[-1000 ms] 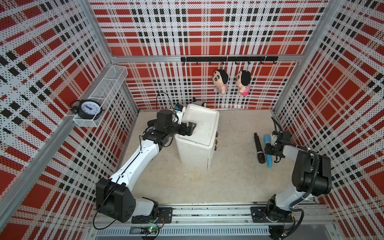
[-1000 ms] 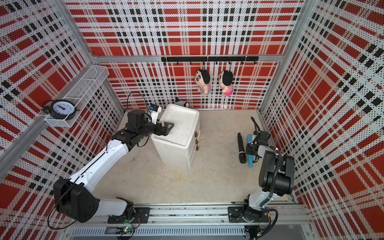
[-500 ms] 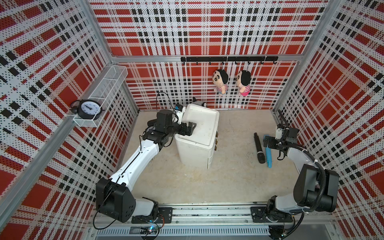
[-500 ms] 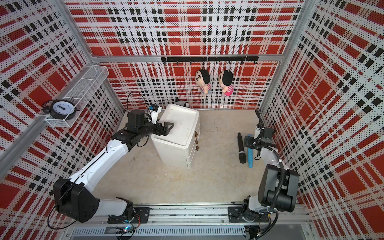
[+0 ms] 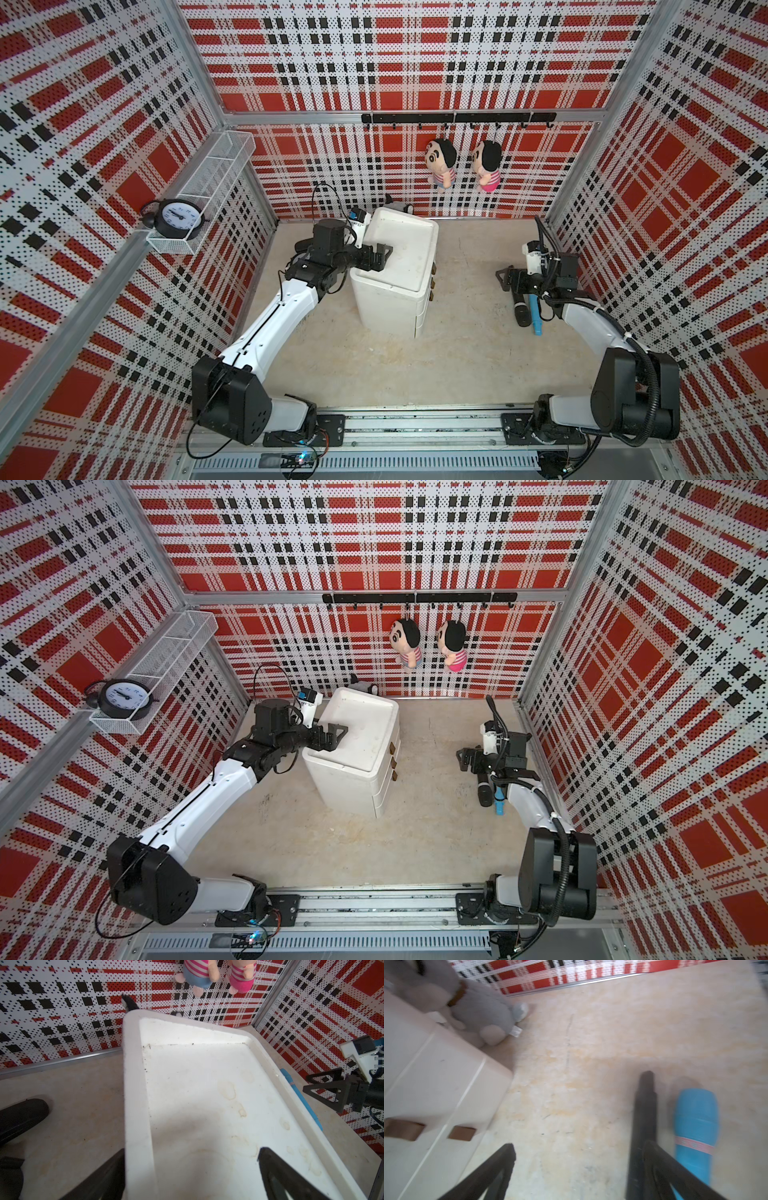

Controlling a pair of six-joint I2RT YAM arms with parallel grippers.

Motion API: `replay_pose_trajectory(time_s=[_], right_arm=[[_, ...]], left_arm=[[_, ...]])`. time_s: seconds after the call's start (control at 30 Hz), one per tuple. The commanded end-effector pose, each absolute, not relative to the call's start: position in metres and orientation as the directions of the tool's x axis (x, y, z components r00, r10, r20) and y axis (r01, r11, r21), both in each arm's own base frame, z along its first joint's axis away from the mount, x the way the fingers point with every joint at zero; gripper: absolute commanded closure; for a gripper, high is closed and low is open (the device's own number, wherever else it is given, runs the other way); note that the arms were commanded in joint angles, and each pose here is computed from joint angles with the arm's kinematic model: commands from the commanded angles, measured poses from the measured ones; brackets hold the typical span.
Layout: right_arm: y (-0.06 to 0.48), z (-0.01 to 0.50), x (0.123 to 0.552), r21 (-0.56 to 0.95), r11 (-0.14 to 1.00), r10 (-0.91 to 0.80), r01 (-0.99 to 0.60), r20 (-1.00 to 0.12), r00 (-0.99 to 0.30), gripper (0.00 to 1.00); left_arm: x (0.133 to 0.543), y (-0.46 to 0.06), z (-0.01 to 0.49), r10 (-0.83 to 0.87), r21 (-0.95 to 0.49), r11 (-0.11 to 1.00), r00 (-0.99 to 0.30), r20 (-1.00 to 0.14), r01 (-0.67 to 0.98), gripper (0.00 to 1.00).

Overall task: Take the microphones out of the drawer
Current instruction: Open the drawer in the storage box.

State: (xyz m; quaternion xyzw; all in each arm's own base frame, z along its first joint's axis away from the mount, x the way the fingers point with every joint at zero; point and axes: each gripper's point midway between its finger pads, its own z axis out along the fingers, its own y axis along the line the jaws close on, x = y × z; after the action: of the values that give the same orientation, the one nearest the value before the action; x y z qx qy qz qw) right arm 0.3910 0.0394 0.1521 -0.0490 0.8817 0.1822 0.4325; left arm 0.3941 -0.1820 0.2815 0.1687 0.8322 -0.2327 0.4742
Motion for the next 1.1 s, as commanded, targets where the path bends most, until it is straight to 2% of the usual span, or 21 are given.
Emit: replay_pose_trajectory(time_s=[0.0,0.2,0.33,0.5,0.6,0.67,1.07], right_arm=[[0.079,0.149,0.392,0.367,0.857,0.078,-0.362,-0.786,-0.613,0.0],[0.14,0.121,0.391,0.425,0.796,0.037,-0.431,-0.745,-0.666,0.0],[0.168,0.12,0.39,0.458,0.741,0.033,-0.491,-0.754,-0.655,0.01],[0.194,0.123,0.382,0.542,0.624,0.051,-0.562,-0.747,-0.663,0.16],[0.208,0.123,0.378,0.606,0.537,0.073,-0.587,-0.726,-0.683,0.31],[0.217,0.122,0.377,0.624,0.5,0.074,-0.6,-0.721,-0.689,0.36],[0.248,0.127,0.372,0.662,0.393,0.082,-0.639,-0.717,-0.692,0.41]], left_arm=[[0.393,-0.184,0.286,0.061,-0.228,0.818,-0.474,-0.878,0.528,0.02],[0.393,-0.183,0.286,0.06,-0.227,0.82,-0.473,-0.879,0.526,0.02],[0.392,-0.184,0.285,0.062,-0.227,0.818,-0.474,-0.879,0.528,0.02],[0.391,-0.184,0.285,0.064,-0.22,0.822,-0.47,-0.88,0.526,0.02],[0.391,-0.183,0.286,0.064,-0.218,0.824,-0.469,-0.881,0.523,0.02],[0.391,-0.183,0.286,0.064,-0.219,0.823,-0.469,-0.881,0.524,0.02],[0.391,-0.185,0.283,0.068,-0.219,0.822,-0.473,-0.878,0.525,0.02]])
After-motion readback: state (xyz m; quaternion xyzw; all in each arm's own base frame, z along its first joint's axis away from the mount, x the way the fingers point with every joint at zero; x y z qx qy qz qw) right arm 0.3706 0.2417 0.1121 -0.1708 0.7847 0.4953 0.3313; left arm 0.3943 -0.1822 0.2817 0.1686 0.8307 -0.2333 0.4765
